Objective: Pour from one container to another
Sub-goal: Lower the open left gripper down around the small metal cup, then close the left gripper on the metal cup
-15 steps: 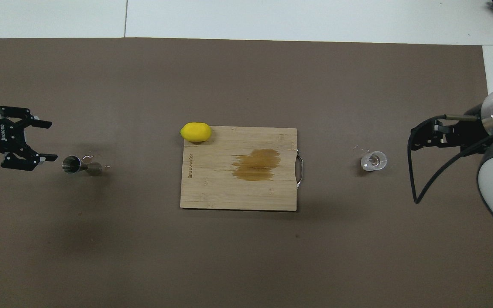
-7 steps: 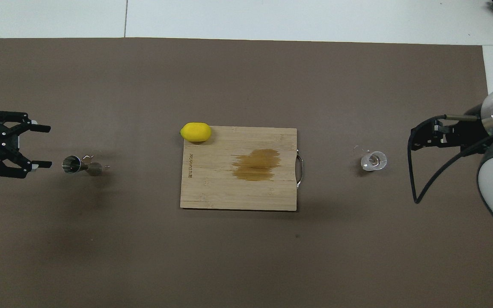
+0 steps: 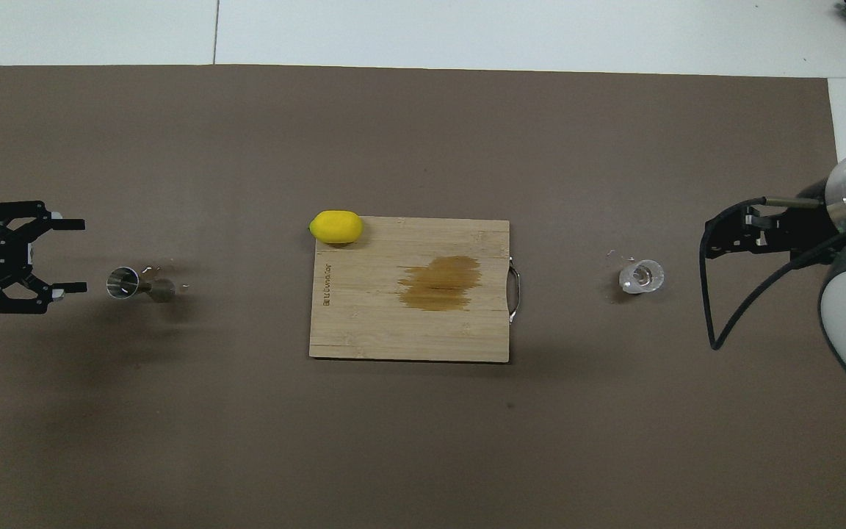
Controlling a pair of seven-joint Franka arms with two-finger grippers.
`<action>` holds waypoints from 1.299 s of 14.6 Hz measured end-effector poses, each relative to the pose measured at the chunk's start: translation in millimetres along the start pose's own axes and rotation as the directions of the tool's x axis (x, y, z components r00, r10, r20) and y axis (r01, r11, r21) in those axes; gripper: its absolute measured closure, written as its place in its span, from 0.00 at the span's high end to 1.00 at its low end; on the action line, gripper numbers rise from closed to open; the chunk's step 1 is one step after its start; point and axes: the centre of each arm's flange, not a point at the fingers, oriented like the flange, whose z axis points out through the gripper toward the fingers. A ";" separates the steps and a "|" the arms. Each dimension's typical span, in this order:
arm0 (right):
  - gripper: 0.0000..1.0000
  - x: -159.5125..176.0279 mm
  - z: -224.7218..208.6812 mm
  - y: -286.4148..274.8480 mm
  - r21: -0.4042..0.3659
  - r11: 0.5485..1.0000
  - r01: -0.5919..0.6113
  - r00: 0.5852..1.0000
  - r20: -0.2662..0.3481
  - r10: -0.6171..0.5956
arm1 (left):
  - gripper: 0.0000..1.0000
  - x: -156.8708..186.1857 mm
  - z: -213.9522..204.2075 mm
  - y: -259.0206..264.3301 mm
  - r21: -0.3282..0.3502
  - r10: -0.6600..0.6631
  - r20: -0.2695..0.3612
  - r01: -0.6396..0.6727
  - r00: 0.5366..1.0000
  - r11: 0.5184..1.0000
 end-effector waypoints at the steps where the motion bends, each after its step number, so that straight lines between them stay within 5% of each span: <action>1: 1.00 0.0 0.0 0.0 0.000 1.000 0.000 1.000 0.000 0.000 | 1.00 -8.4 5.3 0.3 -0.001 0.015 -0.022 -0.015 1.000 1.000; 10: 1.00 0.0 0.0 0.0 0.000 1.000 0.000 1.000 0.000 0.000 | 1.00 -84.7 41.4 21.1 -0.017 0.054 -0.189 -0.058 0.981 0.998; 19: 1.00 0.0 0.0 0.0 0.000 1.000 0.000 1.000 0.000 0.000 | 1.00 -99.0 56.4 34.1 -0.060 0.049 -0.253 -0.066 0.966 0.996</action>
